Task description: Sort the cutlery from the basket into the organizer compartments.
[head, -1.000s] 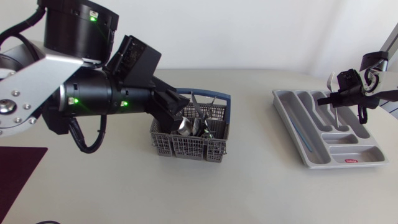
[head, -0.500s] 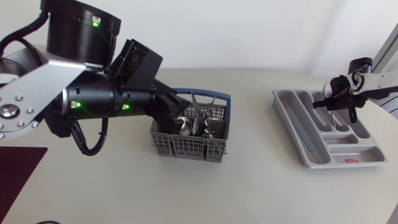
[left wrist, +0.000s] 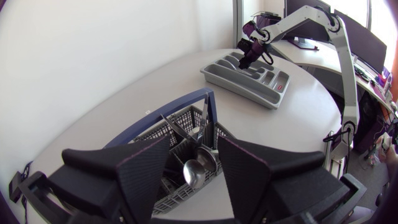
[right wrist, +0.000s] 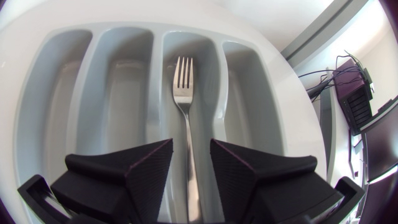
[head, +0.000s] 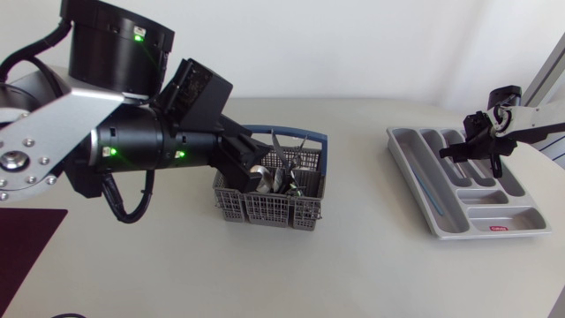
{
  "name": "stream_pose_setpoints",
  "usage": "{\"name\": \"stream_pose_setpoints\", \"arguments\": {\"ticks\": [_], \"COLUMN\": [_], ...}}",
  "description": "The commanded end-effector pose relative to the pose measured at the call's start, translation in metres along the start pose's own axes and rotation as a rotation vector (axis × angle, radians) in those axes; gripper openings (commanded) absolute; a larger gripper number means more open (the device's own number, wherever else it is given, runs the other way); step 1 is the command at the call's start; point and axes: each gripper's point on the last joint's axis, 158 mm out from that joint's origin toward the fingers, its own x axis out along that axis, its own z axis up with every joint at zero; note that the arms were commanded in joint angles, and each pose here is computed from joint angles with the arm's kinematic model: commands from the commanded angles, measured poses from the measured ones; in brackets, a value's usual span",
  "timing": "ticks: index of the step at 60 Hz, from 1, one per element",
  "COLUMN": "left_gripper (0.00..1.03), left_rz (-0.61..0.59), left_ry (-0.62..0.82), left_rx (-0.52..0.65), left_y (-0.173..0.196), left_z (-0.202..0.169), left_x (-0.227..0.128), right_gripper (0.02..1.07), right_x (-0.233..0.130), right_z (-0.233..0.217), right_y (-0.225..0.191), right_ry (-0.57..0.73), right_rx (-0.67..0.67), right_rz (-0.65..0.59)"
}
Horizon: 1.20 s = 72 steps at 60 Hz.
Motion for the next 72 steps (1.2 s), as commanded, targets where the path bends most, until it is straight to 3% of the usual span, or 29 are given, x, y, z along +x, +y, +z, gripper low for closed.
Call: {"name": "stream_pose_setpoints", "arguments": {"ticks": [1, 17, 35, 50, 72], "left_gripper": [0.53, 0.53, 0.52, 0.52, 0.52], "left_rz": [0.000, -0.027, -0.125, -0.131, -0.107], "left_ry": [0.014, 0.027, 0.051, 0.080, 0.083], "left_rx": [0.025, 0.056, 0.282, 0.395, 0.509], "left_y": [-0.003, -0.018, -0.062, -0.067, -0.069], "left_z": [-0.008, -0.013, -0.026, -0.043, -0.064], "left_x": [0.003, 0.005, 0.010, 0.027, 0.044], "right_gripper": [0.71, 0.72, 0.74, 0.75, 0.75], "right_x": [-0.032, -0.131, -0.209, -0.239, -0.253], "right_z": [0.012, 0.016, -0.018, -0.050, -0.068], "right_y": [-0.004, 0.040, 0.109, 0.158, 0.184], "right_ry": [-0.043, -0.219, -0.342, -0.359, -0.361], "right_rx": [0.020, -0.062, -0.203, -0.300, -0.350], "right_rz": [-0.003, 0.151, 0.303, 0.380, 0.419]}}
